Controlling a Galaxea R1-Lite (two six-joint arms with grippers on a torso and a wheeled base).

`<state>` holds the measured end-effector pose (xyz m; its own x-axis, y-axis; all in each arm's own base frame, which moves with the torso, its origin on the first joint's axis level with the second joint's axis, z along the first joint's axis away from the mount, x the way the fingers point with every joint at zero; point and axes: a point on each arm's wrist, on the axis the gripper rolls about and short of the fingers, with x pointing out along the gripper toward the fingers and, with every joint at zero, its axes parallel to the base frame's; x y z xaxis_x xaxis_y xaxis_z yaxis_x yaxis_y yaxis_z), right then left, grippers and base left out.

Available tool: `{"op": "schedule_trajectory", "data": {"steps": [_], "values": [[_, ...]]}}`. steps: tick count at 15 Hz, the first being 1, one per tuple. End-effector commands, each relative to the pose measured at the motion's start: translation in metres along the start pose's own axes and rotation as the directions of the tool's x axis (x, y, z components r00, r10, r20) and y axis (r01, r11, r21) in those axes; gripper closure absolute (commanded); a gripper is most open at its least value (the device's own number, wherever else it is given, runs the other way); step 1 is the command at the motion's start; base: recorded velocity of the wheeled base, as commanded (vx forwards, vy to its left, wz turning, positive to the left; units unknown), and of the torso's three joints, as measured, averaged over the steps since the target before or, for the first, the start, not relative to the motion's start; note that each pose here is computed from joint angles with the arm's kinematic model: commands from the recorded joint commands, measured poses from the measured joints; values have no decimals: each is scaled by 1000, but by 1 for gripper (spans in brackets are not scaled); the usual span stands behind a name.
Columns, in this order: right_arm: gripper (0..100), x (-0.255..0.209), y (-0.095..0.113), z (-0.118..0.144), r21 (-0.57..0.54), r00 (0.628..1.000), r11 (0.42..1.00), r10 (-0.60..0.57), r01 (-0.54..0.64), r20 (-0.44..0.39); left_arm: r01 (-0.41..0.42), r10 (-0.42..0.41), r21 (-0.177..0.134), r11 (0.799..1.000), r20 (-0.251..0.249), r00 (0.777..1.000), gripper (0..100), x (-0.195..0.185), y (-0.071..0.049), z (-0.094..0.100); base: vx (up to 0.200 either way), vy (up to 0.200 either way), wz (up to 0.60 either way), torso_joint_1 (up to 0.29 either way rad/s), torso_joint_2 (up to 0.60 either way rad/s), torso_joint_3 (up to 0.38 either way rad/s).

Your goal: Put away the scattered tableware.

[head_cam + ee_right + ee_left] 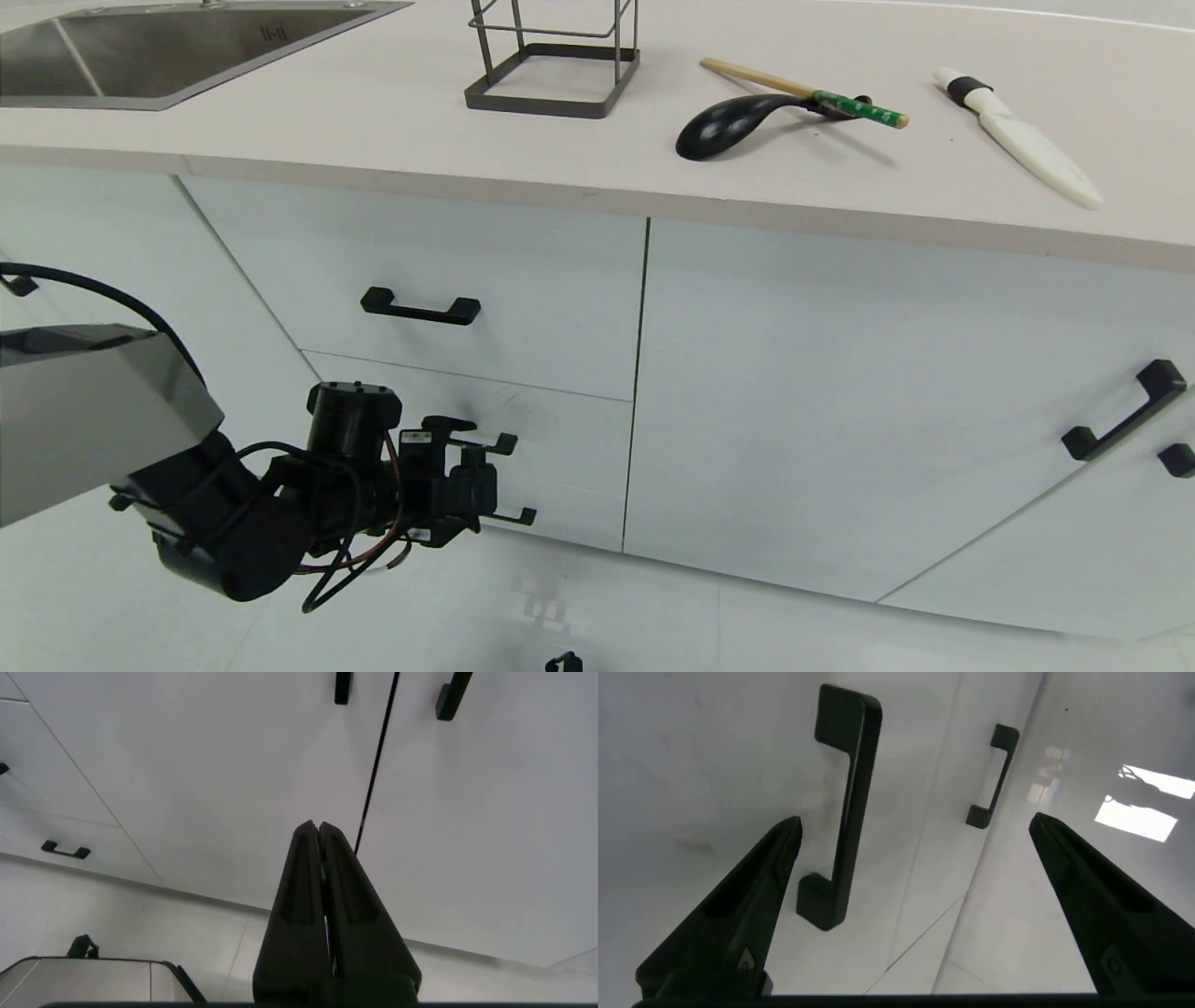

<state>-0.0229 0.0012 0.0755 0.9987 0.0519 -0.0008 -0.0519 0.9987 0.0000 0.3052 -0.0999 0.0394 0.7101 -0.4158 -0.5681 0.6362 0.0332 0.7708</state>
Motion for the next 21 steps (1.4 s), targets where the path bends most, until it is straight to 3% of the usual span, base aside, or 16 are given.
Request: {"op": "schedule_trajectory", "data": {"steps": [1, 9, 12, 21], "values": [[100, 0, 0, 0, 0, 1000, 1000, 0, 0, -1, 2, -2, 2, 1000, 4, 1000, 0, 8, -1, 0, 0, 0, 0, 0, 0, 0], [100, 0, 0, 0, 0, 1000, 1000, 0, 0, -1, 66, -66, -6, 998, 3, 998, 0, 15, -15, -1, 0, 0, 0, 0, 0, 0], [100, 0, 0, 0, 0, 1000, 1000, 0, 0, 1, 141, -141, -73, 987, 6, 990, 0, 7, -38, 3, 0, 0, 0, 0, 0, 0], [100, 0, 0, 0, 0, 1000, 1000, 0, 0, 1, 105, -104, -69, 992, 21, 994, 0, -12, -31, 11, 0, 0, 0, 0, 0, 0]]}}
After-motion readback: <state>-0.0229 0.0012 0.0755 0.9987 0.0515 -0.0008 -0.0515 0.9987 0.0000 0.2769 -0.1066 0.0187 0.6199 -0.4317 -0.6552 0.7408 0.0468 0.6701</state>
